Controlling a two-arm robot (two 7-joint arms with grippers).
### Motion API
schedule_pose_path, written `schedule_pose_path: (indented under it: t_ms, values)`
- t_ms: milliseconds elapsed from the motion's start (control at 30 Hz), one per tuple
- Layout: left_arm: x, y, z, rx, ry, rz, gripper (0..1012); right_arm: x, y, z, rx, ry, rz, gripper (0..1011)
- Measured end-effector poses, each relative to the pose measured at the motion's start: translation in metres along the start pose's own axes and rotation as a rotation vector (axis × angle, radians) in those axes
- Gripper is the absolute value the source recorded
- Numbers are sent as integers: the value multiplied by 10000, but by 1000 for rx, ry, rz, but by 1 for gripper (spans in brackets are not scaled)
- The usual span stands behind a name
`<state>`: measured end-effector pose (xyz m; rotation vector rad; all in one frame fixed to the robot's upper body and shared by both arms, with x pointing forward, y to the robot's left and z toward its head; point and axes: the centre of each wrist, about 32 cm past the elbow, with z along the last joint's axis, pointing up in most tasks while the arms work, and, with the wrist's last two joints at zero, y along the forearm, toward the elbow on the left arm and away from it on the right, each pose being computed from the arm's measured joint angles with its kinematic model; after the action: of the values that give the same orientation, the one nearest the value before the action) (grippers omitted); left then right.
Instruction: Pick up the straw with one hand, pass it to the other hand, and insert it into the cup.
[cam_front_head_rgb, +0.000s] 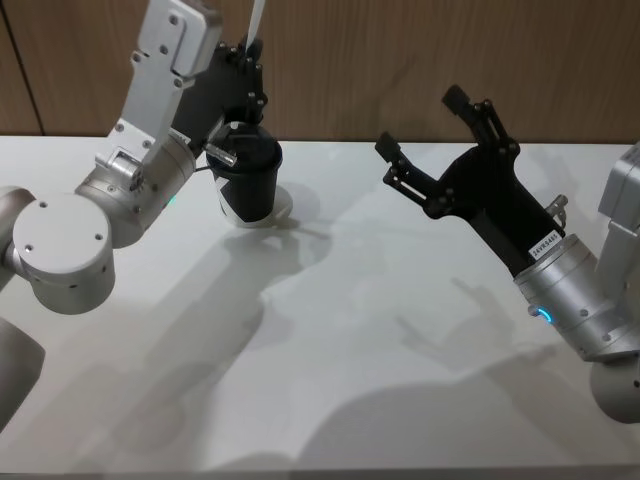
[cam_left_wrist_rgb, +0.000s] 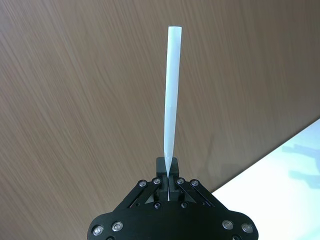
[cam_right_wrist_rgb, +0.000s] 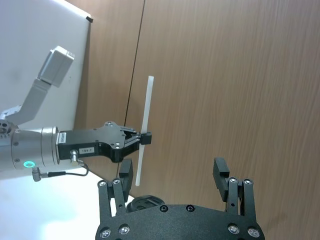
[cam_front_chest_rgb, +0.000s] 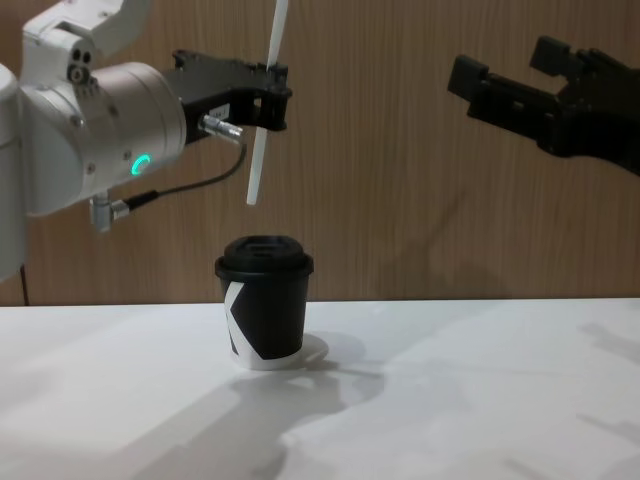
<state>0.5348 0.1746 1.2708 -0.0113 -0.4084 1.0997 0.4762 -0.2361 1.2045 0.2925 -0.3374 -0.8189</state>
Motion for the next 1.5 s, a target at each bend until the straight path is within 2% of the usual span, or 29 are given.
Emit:
schedule_pose_path:
  t_ms: [367,700,1033,1500]
  values:
    - [-45,-88,-126,35,6,-4,14,0,0,0,0,0,0,1001]
    - [-86,-143,-201,60,19,-6,13,0,0,0,0,0,0,1001]
    - [-110,-168,-247,80,34,-5,12,0,0,0,0,0,0,1001]
    - [-134,-185,-288,93,37,-10,13,0,0,0,0,0,0,1001]
